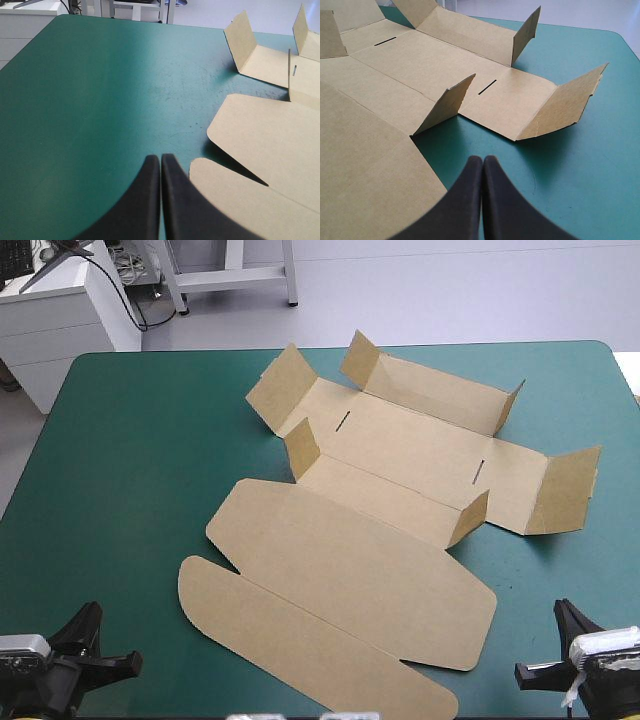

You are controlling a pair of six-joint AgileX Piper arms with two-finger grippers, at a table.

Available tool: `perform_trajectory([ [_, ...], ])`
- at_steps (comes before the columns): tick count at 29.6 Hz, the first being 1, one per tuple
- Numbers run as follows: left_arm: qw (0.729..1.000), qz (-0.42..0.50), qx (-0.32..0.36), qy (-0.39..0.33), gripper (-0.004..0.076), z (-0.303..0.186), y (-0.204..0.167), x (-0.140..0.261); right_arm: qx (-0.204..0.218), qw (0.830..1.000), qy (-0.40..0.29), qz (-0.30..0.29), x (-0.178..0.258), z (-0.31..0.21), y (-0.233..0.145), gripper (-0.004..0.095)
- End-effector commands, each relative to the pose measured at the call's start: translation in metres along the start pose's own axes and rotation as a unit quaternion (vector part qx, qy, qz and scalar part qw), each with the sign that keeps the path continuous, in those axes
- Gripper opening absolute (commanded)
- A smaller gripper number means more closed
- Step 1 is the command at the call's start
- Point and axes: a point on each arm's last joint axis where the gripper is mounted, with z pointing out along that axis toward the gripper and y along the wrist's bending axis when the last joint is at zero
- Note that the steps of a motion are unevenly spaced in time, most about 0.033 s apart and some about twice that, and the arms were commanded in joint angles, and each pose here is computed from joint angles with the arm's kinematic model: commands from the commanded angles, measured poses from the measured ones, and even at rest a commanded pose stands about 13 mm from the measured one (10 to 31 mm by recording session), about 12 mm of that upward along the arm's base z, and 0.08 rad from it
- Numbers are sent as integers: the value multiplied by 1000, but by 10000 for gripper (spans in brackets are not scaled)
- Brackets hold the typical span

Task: Fold the box

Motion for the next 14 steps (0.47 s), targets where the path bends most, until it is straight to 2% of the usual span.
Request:
perform_trajectory([
  [1, 999, -4, 7, -50, -8, -5, -1, -13, 12, 998, -61, -3, -13, -9, -1, -19],
  [14, 999, -4, 7, -50, -8, -5, -1, -13, 12, 998, -61, -3, -13, -9, -1, 0],
])
